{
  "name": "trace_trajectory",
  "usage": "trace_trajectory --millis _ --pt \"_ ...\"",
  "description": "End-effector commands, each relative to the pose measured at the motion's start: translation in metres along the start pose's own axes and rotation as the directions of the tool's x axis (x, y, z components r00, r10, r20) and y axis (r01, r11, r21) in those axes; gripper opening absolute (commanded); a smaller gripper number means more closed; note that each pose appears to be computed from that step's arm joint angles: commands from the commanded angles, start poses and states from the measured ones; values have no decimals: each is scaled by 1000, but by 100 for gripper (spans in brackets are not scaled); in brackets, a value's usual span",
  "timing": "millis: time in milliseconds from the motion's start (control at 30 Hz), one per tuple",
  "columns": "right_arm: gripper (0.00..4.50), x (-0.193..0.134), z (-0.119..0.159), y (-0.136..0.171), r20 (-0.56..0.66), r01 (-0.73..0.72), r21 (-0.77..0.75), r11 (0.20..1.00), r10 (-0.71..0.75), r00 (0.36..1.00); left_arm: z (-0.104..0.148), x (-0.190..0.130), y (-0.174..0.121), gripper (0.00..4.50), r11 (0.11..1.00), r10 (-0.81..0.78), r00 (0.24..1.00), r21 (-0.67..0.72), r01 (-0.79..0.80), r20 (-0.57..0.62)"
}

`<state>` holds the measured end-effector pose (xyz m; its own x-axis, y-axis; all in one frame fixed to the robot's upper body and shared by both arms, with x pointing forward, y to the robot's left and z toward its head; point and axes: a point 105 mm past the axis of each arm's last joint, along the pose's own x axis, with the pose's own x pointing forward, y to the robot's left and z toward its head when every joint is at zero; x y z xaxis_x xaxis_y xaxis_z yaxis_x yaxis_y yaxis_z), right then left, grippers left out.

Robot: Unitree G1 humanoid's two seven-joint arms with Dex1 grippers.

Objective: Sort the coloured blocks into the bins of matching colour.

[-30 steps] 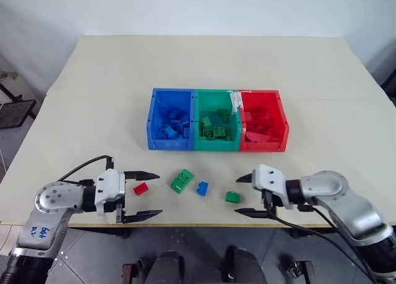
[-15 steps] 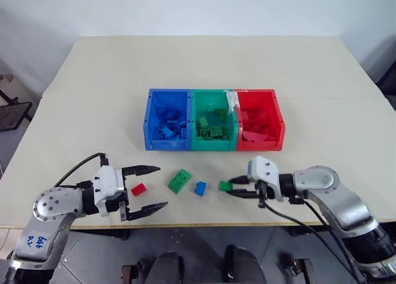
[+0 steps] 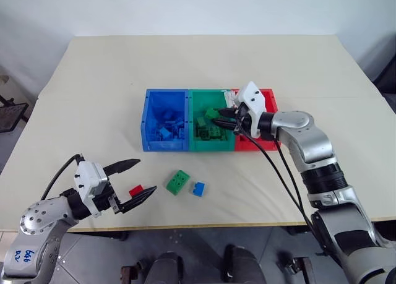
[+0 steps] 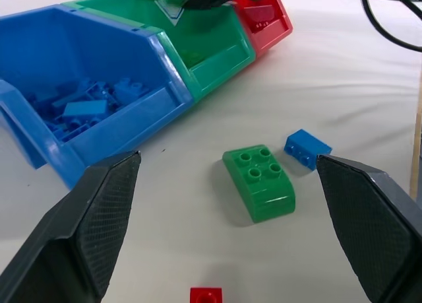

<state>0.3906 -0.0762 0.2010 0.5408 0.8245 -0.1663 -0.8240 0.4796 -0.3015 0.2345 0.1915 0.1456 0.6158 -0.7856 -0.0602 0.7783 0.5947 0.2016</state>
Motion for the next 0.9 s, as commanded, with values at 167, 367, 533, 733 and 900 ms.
trace_trajectory --millis 167,367,533,733,900 --pt "445 -30 30 17 165 -92 -128 987 113 980 5 -7 7 450 999 17 1000 45 -17 -12" --pt "448 -87 13 59 218 -246 -160 956 277 936 -3 -20 30 450 998 19 998 54 -16 -59" --pt "448 -141 -37 73 68 -208 -79 975 214 975 -2 -20 47 450 998 -7 997 69 11 -71" --pt "448 -167 -48 70 32 -90 -51 995 92 995 -3 -7 45 450 990 -90 993 105 97 -73" --pt "448 -172 -38 74 39 -97 -76 992 100 994 -3 21 -1 450 888 -406 891 143 437 -202"
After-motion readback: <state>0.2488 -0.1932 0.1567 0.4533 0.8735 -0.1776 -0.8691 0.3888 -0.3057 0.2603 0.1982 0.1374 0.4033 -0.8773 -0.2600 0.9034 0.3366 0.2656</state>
